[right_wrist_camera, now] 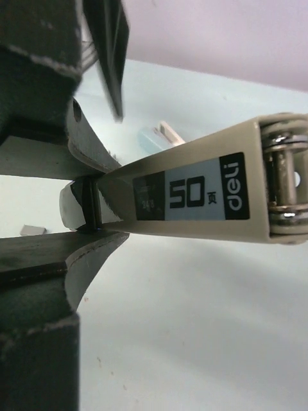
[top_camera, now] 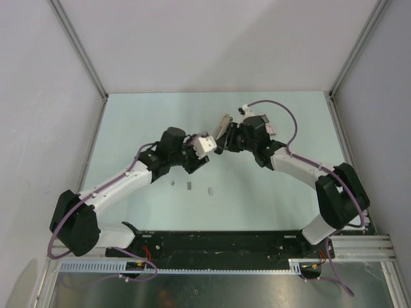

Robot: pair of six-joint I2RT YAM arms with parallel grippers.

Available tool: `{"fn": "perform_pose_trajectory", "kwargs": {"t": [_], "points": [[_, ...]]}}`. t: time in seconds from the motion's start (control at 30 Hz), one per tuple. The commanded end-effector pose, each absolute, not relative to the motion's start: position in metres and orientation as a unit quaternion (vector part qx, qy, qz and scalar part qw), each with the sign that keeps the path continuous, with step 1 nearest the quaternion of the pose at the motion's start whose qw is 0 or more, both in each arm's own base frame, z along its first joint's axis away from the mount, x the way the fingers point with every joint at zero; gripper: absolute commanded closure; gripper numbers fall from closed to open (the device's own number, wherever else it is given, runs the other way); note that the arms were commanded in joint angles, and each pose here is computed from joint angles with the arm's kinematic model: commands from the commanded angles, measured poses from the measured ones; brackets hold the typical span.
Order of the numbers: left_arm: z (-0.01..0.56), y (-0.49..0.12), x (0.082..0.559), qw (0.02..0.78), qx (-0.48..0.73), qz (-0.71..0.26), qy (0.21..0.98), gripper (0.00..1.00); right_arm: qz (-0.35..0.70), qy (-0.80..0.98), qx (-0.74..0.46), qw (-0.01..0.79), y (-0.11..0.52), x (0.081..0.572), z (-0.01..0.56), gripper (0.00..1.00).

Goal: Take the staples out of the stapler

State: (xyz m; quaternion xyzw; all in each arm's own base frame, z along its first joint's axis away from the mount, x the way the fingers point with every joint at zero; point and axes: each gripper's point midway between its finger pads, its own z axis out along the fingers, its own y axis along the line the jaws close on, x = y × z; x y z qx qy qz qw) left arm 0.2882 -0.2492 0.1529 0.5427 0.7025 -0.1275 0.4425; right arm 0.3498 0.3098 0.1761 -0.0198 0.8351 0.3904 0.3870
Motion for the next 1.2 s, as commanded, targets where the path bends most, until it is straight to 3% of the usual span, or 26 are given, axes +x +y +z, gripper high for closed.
{"fn": "perform_pose_trajectory", "kwargs": {"t": [0.0,0.07,0.2,0.5,0.77,0.83,1.03,1.17], "points": [[0.192,-0.228,0.304,0.450,0.434,-0.203,0.754,0.31,0.381,0.824,0.001,0.419,0.314,0.383,0.193,1.00],[0.204,-0.208,0.319,0.456,0.389,-0.212,0.772,0.23,0.361,0.834,-0.002,0.416,0.315,0.392,0.183,1.00],[0.230,-0.166,0.335,0.473,0.321,-0.225,0.789,0.18,0.307,0.863,-0.010,0.401,0.318,0.411,0.160,1.00],[0.238,-0.121,0.314,0.498,0.301,-0.173,0.795,0.17,0.104,0.938,-0.053,0.328,0.335,0.447,0.106,1.00],[0.231,-0.098,0.315,0.486,0.253,-0.180,0.817,0.17,0.057,0.955,-0.081,0.281,0.356,0.455,0.077,1.00],[0.231,-0.095,0.316,0.484,0.246,-0.183,0.819,0.17,0.061,0.956,-0.080,0.275,0.359,0.453,0.072,0.94],[0.230,-0.093,0.316,0.482,0.242,-0.186,0.821,0.17,0.079,0.954,-0.088,0.276,0.367,0.449,0.074,0.57],[0.230,-0.093,0.314,0.482,0.241,-0.186,0.822,0.17,0.113,0.939,-0.084,0.313,0.368,0.456,0.110,0.37]]}}
